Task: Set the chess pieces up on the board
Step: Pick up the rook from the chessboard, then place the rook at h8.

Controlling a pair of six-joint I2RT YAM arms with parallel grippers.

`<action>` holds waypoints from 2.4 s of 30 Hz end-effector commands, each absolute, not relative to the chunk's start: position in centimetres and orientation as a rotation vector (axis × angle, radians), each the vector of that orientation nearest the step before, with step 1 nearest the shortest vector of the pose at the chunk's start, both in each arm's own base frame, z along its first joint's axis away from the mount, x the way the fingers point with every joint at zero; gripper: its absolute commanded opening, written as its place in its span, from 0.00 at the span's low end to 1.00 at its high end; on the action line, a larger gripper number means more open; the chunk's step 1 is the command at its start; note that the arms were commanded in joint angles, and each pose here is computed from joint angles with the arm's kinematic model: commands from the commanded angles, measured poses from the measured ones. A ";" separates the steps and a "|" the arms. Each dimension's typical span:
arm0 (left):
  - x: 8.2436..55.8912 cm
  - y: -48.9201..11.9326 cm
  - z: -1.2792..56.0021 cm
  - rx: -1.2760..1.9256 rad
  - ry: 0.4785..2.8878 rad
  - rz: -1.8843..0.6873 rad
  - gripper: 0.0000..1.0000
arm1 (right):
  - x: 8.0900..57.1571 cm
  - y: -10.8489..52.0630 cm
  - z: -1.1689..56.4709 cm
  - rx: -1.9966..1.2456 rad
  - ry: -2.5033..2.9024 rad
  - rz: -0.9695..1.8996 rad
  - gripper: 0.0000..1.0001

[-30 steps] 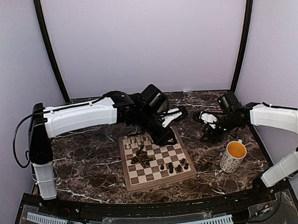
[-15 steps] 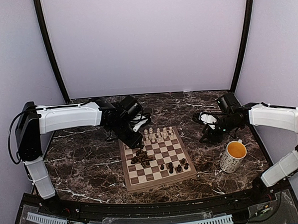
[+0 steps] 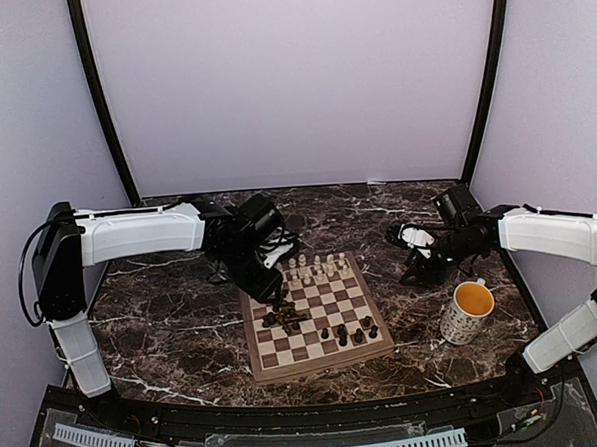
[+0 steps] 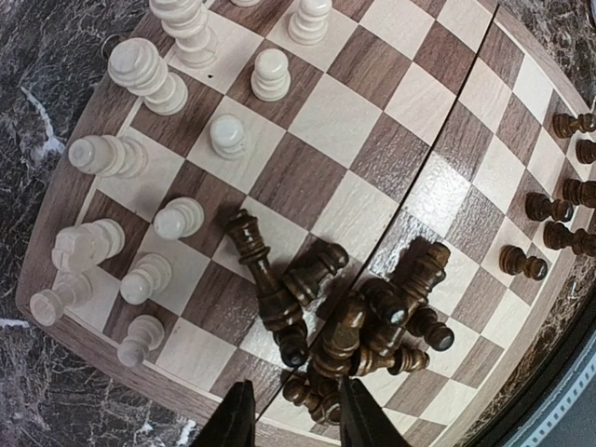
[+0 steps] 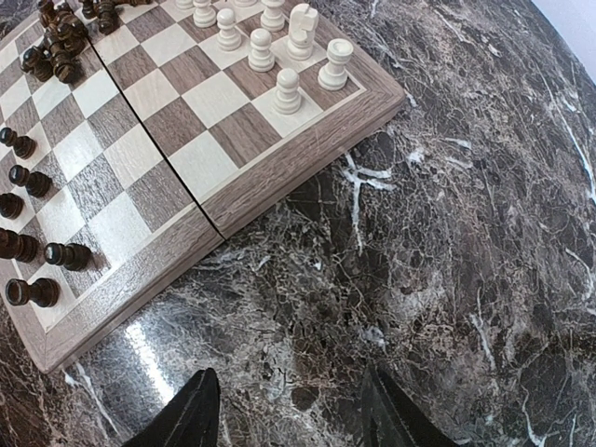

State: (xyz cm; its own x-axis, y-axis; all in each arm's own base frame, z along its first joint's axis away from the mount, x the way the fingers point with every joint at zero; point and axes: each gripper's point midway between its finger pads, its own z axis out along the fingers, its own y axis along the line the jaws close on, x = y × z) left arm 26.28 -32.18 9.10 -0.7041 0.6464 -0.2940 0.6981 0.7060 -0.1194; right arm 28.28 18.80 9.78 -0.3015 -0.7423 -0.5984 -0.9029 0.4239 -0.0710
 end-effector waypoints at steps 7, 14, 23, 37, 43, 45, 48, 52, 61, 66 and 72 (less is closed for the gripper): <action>24.3 -32.1 9.8 1.060 2.709 -0.461 0.34 | 28.5 19.0 9.9 -1.391 2.114 0.384 0.53; 24.0 -32.2 9.3 1.067 2.717 -0.459 0.34 | 28.5 19.0 9.8 -1.391 2.116 0.382 0.53; 23.3 -31.7 7.8 1.090 2.781 -0.375 0.30 | 28.4 19.0 9.7 -1.393 2.119 0.381 0.53; 22.9 -31.9 7.2 1.131 2.790 -0.338 0.22 | 28.4 19.0 9.7 -1.394 2.119 0.384 0.54; 23.1 -31.8 7.2 1.137 2.792 -0.311 0.14 | 28.5 19.0 9.9 -1.391 2.115 0.380 0.54; 23.2 -31.8 7.7 1.136 2.782 -0.306 0.09 | 28.5 19.0 9.9 -1.390 2.115 0.379 0.53; 23.5 -31.8 9.2 1.126 2.759 -0.301 0.06 | 28.5 19.0 9.9 -1.391 2.114 0.382 0.53; 23.3 -32.0 12.6 1.113 2.702 -0.364 0.06 | 28.5 19.0 10.0 -1.390 2.111 0.382 0.53; 20.7 -32.9 15.1 1.123 2.656 -0.603 0.06 | 28.4 19.0 10.2 -1.391 2.104 0.384 0.53; 19.6 -32.0 13.8 1.126 2.695 -0.601 0.06 | 28.4 19.1 10.2 -1.392 2.103 0.388 0.54; 16.2 -30.6 12.0 1.247 2.712 -0.517 0.07 | 28.4 19.1 10.3 -1.390 2.096 0.384 0.54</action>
State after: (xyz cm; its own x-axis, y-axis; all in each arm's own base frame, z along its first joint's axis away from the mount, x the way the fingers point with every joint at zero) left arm 18.86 -31.43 11.46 -0.6933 0.6767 -0.2478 0.7203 0.6400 -0.2676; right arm 28.26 18.80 9.55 -0.3049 -0.7444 -0.5940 -0.9036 0.4231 -0.0664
